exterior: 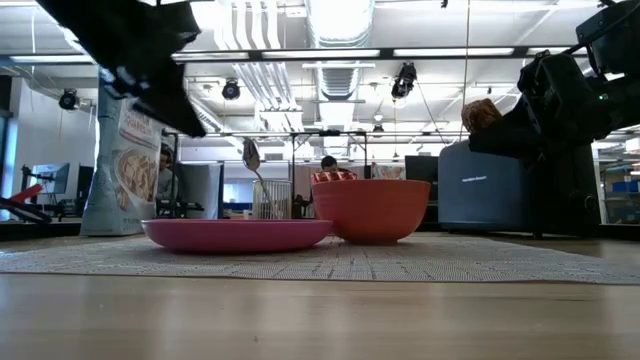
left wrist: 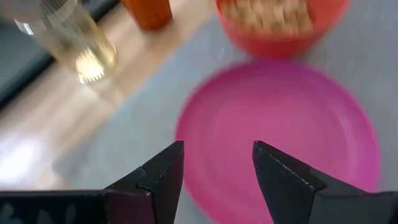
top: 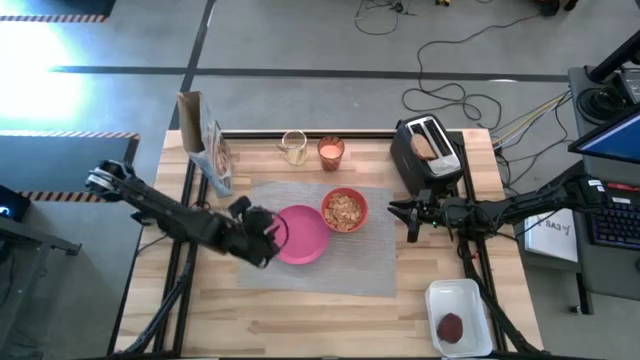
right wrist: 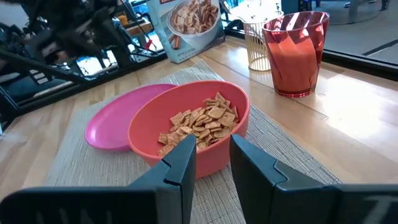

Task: Arrange a breakfast setting
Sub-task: Put the toasted bread on the pink plate

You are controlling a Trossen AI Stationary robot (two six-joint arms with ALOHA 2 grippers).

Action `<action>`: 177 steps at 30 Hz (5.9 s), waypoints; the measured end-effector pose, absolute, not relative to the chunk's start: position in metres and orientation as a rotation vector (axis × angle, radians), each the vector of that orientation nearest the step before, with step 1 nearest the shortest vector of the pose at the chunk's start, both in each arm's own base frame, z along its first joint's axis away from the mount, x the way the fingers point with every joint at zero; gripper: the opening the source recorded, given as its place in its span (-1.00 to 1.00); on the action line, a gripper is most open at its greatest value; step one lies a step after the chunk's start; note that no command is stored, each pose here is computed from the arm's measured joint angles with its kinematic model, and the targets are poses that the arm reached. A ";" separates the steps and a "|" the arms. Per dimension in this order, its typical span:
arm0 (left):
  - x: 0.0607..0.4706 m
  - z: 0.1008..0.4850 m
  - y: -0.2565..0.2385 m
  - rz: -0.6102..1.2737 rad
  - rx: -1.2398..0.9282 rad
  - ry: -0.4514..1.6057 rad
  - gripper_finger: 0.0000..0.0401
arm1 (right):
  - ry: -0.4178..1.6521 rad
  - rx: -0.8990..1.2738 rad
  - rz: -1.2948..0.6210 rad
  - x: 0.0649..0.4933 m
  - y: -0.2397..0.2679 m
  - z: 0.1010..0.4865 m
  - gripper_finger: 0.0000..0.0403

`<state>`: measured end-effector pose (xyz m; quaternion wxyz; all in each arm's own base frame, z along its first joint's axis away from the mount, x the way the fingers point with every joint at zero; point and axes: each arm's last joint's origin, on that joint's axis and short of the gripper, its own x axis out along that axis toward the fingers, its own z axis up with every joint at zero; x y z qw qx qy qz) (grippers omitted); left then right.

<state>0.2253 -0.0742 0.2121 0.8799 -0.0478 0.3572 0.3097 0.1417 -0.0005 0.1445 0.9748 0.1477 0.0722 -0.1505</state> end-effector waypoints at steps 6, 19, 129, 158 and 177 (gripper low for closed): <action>0.225 0.232 -0.049 0.603 -0.097 0.559 -0.12 | 0.146 0.305 -0.305 0.142 0.000 0.145 -0.57; 0.241 0.243 -0.057 0.344 -0.012 0.381 -0.12 | 0.100 0.467 -0.337 0.143 -0.001 0.148 -0.57; 0.201 0.209 -0.040 0.265 -0.191 0.367 -0.12 | 1.192 0.098 -1.372 0.210 -0.095 0.307 -0.93; 0.227 0.242 -0.048 0.176 -0.139 0.005 -0.12 | 0.548 0.452 -0.474 0.195 -0.068 0.390 -0.94; 0.249 0.244 -0.053 0.083 -0.097 -0.110 -0.12 | 0.603 0.062 0.137 0.275 -0.007 0.362 -0.94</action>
